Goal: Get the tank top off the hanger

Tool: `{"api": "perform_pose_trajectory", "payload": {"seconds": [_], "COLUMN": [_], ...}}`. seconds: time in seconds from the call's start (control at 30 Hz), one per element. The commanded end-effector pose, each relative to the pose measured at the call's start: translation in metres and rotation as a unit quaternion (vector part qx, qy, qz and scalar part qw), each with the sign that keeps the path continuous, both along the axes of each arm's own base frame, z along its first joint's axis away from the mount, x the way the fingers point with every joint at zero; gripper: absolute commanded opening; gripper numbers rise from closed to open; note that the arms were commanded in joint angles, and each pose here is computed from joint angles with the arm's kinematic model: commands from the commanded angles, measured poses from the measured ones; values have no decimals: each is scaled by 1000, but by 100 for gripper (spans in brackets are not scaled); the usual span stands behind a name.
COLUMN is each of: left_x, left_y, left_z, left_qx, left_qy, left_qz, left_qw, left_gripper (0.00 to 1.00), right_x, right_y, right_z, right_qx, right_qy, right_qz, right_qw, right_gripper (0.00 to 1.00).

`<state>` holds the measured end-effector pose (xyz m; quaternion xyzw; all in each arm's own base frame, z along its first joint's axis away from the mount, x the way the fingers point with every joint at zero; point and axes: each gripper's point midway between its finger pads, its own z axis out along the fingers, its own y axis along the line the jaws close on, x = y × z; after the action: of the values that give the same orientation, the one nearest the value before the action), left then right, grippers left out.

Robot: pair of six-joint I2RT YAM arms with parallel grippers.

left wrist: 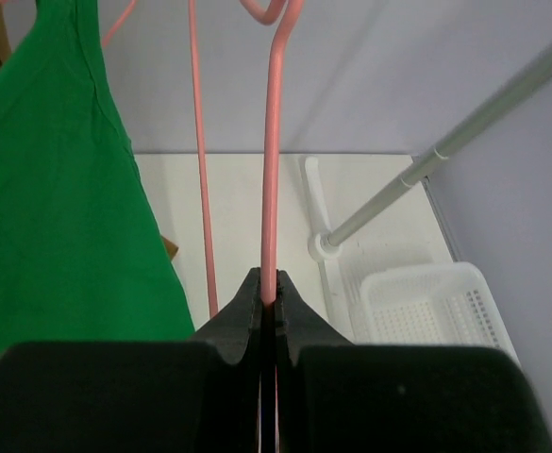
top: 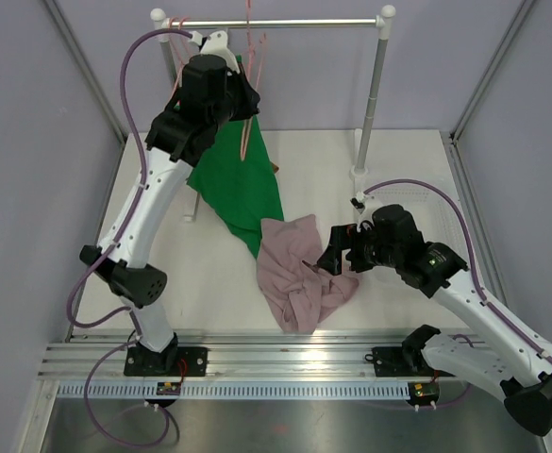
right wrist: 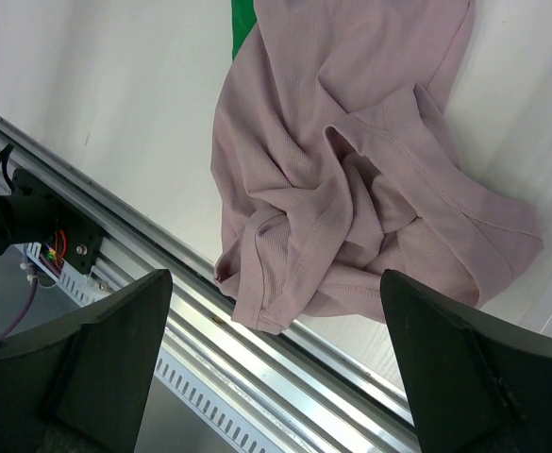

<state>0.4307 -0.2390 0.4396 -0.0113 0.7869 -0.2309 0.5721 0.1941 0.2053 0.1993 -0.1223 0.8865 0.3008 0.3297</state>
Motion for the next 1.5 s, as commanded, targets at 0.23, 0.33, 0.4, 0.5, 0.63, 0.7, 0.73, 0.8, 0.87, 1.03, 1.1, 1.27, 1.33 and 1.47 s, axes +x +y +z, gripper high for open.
{"api": "perform_pose_trajectory", "payload": {"seconds": [0.23,0.33,0.4,0.5,0.63,0.7,0.73,0.8,0.87,1.03,1.1,1.27,1.33,1.47], "left_x": [52,48,46,38,24,8,4,-11,-19,-83,-101,-163,-174,-207], "left_y": [7,9,10,7,11,21,25,43,56,95,103,123,128,150], "left_z": [-1,-10,-9,-2,9,30,32,39,26,31,8,-22,-48,-89], "left_qx": [-24,-22,-22,-25,-25,-31,-31,-30,-27,-30,-22,-7,6,44], "left_qy": [-9,-4,-4,-7,-16,-43,-44,-53,-44,-67,-52,-57,-35,-8], "left_qz": [-17,-16,-17,-34,-42,-36,-30,-6,5,30,32,13,12,23], "left_qw": [1000,1000,1000,999,999,998,998,998,999,997,998,998,999,999], "left_gripper": [0,0,6,32,99,99,99,99,99,99,99,99,99,99], "right_x": [8,12,13,17,28,35,39,43,52,41,38,23,19,7], "right_y": [4,6,11,16,19,20,21,22,17,37,46,57,53,51], "right_z": [6,3,2,-4,-15,-19,-30,-39,-59,-99,-106,-139,-156,-184], "right_qx": [25,21,26,22,2,-11,-26,-52,-101,-164,-173,-228,-257,-285], "right_qy": [-24,-18,-12,-1,12,15,27,31,36,62,62,69,78,110], "right_qz": [-19,-20,-15,-13,-20,-27,-32,-39,-76,-57,-55,-43,-47,-38], "right_qw": [999,999,999,1000,1000,999,999,997,991,983,981,970,962,951], "right_gripper": [99,99,100,99,100,99,100,100,99,99,99,99,99,100]}}
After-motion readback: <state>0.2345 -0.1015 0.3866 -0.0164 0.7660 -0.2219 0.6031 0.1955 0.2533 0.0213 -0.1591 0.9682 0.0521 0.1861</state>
